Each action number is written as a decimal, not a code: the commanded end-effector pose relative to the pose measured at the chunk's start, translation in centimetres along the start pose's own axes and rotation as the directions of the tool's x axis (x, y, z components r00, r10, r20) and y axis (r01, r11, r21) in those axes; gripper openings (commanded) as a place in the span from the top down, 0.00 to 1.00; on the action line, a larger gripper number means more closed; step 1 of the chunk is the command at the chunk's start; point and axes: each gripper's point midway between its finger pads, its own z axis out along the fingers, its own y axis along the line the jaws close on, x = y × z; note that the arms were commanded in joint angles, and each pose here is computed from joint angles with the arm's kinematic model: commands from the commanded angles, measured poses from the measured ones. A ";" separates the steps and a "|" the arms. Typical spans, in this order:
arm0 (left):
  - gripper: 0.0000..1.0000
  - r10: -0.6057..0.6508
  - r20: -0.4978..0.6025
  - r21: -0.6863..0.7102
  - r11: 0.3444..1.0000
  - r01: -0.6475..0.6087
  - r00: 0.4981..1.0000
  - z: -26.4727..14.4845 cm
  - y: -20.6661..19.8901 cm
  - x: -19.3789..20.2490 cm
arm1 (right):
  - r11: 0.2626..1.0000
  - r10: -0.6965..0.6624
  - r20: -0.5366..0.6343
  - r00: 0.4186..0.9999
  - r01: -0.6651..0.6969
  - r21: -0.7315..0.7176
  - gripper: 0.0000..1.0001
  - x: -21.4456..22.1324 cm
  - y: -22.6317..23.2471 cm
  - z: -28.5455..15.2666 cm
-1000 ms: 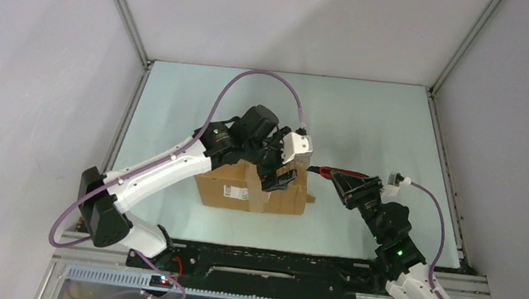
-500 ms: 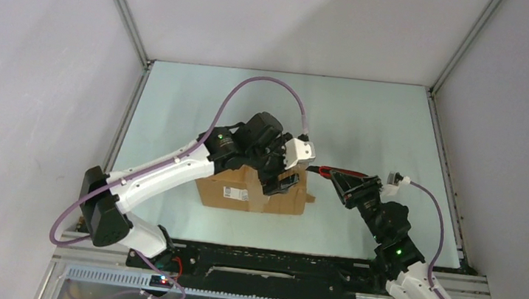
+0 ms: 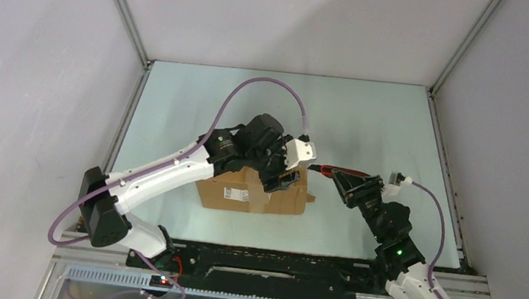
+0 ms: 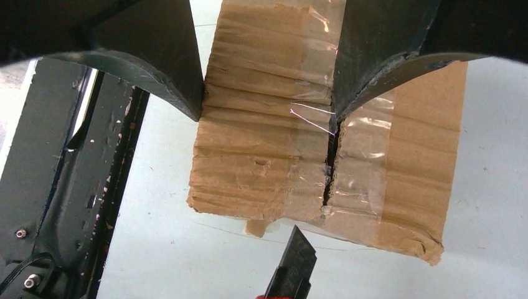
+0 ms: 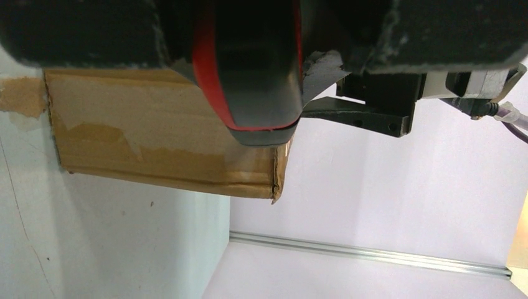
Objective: Unpack the express box
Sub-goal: Cut the express box at the center of the board.
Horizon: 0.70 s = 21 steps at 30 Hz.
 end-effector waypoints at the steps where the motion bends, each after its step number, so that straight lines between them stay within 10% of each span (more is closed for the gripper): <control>1: 0.58 0.002 0.048 -0.010 1.000 -0.002 0.999 -0.8 -0.5 -0.5 | 0.997 0.002 0.033 0.999 0.001 -0.079 1.00 -1.1 2.7 -0.4; 21: 0.63 0.020 0.133 -0.045 0.999 -0.014 0.991 -1.5 -0.6 -1.4 | 0.987 0.059 0.051 0.997 -0.051 -0.149 1.00 -1.8 4.7 0.7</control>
